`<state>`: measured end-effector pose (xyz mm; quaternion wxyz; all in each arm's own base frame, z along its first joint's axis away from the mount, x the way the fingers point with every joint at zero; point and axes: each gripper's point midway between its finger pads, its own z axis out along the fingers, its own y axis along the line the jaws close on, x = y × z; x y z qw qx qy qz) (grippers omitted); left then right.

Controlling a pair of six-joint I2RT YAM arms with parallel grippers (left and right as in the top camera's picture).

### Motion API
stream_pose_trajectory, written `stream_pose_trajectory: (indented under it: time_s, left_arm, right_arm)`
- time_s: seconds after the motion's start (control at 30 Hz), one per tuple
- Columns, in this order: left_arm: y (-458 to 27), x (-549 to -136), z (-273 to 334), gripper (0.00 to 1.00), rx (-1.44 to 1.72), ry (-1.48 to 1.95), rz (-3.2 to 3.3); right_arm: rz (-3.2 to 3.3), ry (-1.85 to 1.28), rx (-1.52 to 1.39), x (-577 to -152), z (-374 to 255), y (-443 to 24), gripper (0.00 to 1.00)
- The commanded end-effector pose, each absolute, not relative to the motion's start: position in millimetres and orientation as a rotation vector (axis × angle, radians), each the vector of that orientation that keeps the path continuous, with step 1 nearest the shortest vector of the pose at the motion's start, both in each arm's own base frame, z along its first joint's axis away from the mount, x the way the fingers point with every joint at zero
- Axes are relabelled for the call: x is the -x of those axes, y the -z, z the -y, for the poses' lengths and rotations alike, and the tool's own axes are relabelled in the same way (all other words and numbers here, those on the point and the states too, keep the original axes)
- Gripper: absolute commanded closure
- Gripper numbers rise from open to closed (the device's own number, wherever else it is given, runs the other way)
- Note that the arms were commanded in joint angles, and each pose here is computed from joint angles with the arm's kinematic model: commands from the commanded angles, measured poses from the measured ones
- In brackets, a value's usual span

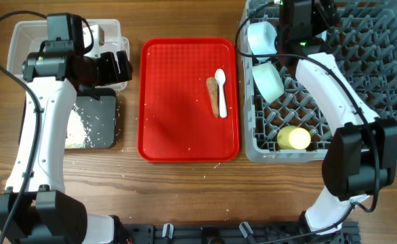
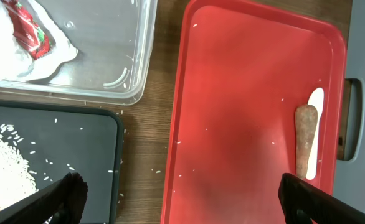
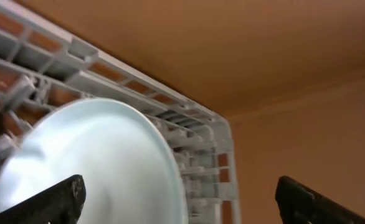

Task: Sort waste into correct bins and load items into the dishwasher rack
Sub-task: 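Lift the white plate and stand it upright in the rack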

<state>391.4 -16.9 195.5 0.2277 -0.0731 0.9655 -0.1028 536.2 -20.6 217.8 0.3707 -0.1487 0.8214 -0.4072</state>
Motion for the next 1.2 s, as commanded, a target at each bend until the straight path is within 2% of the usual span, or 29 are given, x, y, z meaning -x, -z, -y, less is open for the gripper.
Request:
stream_pose_trajectory:
  time_s: [0.0, 0.07, 0.13, 0.23, 0.33, 0.4, 0.43, 0.47, 0.6, 0.7, 0.77, 0.83, 1.0, 1.17]
  left_arm:
    - [-203, -394, 14, 0.0, 0.198, 0.277, -2.636]
    - [-204, -394, 14, 0.0, 0.198, 0.277, -2.636]
    - [-204, -394, 14, 0.0, 0.198, 0.277, -2.636]
    - [-203, -394, 14, 0.0, 0.198, 0.277, -2.636]
    - [-204, -394, 14, 0.0, 0.198, 0.277, -2.636]
    - [-204, -394, 14, 0.0, 0.198, 0.277, -2.636]
    - [-204, -394, 14, 0.0, 0.198, 0.277, -2.636]
    - [-204, -394, 14, 0.0, 0.198, 0.277, -2.636]
    - [-204, -394, 14, 0.0, 0.198, 0.277, -2.636]
    - [-203, -394, 14, 0.0, 0.198, 0.277, -2.636]
    - [-204, -394, 14, 0.0, 0.198, 0.277, -2.636]
    - [-204, -394, 14, 0.0, 0.198, 0.277, -2.636]
    - [-204, -394, 14, 0.0, 0.198, 0.277, -2.636]
    - [-210, -400, 28, 0.0, 0.162, 0.38, -2.596]
  right_arm:
    - [-2.084, 0.834, 0.2, -531, 7, -235, 0.0]
    - [-2.075, 0.662, 0.226, -524, -18, -250, 0.0]
    - [-2.068, 0.356, 0.273, -515, -63, -263, 0.0]
    - [-2.081, -0.415, 0.393, -469, -169, -282, 0.0]
    - [-2.128, -0.769, 0.418, -447, -212, -273, 0.03]
    - [-2.201, -0.772, 0.421, -444, -219, -251, 0.09]
    - [-2.235, -0.778, 0.429, -441, -224, -241, 0.18]
    - [-2.268, -0.781, 0.437, -437, -229, -232, 0.21]
    - [-2.448, -0.572, 0.309, -430, -237, -182, 0.22]
    - [-2.515, -0.429, 0.175, -425, -231, -167, 0.25]
    - [-2.573, -0.372, 0.07, -418, -220, -158, 0.32]
    - [-2.613, -0.342, 0.039, -412, -214, -151, 0.32]
    - [-2.622, -0.341, 0.029, -407, -212, -155, 0.31]
    - [-2.497, -0.358, 0.005, -397, -191, -217, 0.27]
